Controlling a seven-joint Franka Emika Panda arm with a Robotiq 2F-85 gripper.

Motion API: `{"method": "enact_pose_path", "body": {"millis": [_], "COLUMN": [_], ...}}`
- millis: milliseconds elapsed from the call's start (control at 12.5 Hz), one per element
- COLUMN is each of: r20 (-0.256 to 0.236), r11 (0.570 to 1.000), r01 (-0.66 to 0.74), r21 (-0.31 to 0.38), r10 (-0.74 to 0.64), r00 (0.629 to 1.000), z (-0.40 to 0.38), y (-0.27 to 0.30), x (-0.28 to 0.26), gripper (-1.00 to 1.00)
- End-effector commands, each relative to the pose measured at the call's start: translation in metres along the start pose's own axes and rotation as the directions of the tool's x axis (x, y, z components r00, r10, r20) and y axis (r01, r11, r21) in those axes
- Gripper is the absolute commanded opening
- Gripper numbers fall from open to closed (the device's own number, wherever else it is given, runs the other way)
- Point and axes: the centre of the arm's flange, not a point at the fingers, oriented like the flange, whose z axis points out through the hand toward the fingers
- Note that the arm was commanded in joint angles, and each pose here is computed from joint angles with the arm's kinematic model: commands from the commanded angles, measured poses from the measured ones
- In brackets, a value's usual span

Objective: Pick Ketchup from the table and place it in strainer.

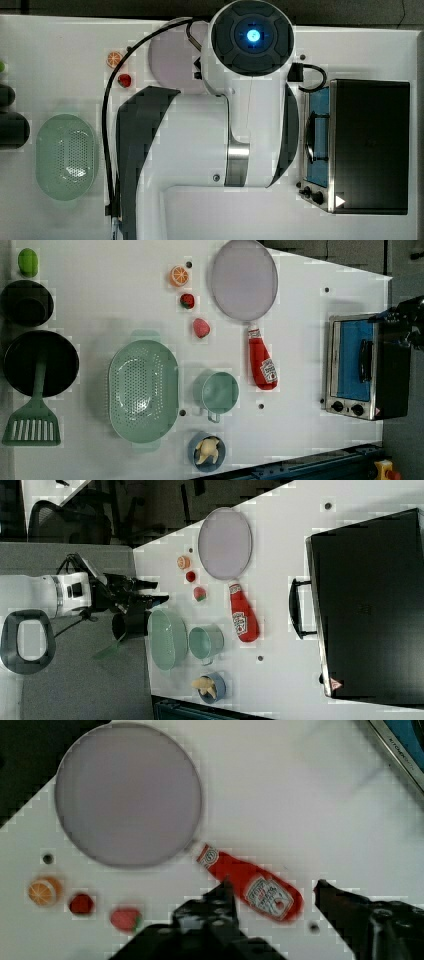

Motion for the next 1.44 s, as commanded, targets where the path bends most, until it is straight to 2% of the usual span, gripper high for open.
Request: {"method": "enact_pose_path", "body": {"millis": [80, 240, 640, 880, 1040, 1200, 1440], "r20": [0.029, 0.043, 0.090, 0.100, 0.098, 0.100, 0.113], "r11": [0.990, 0.990, 0.994, 0.974, 0.938, 0.885, 0.768], "r01": [-0.139, -0.128, 0.067, 0.215, 0.342, 0.466, 0.641], "r21": [-0.039, -0.055, -0.087, -0.070, -0.048, -0.027, 0.003], "r10": [0.140, 0.130, -0.060, -0.208, -0.337, -0.461, -0.637], "r00": [0.990, 0.991, 0.994, 0.973, 0.937, 0.882, 0.762], "z": [-0.078, -0.067, 0.006, 0.067, 0.109, 0.151, 0.207], "y": [0.087, 0.084, 0.051, 0.031, 0.021, 0.016, 0.014], "x": [-0.074, -0.075, -0.068, -0.058, -0.054, -0.052, -0.051], "gripper": [0.59, 1.00, 1.00, 1.00, 1.00, 1.00, 1.00]}}
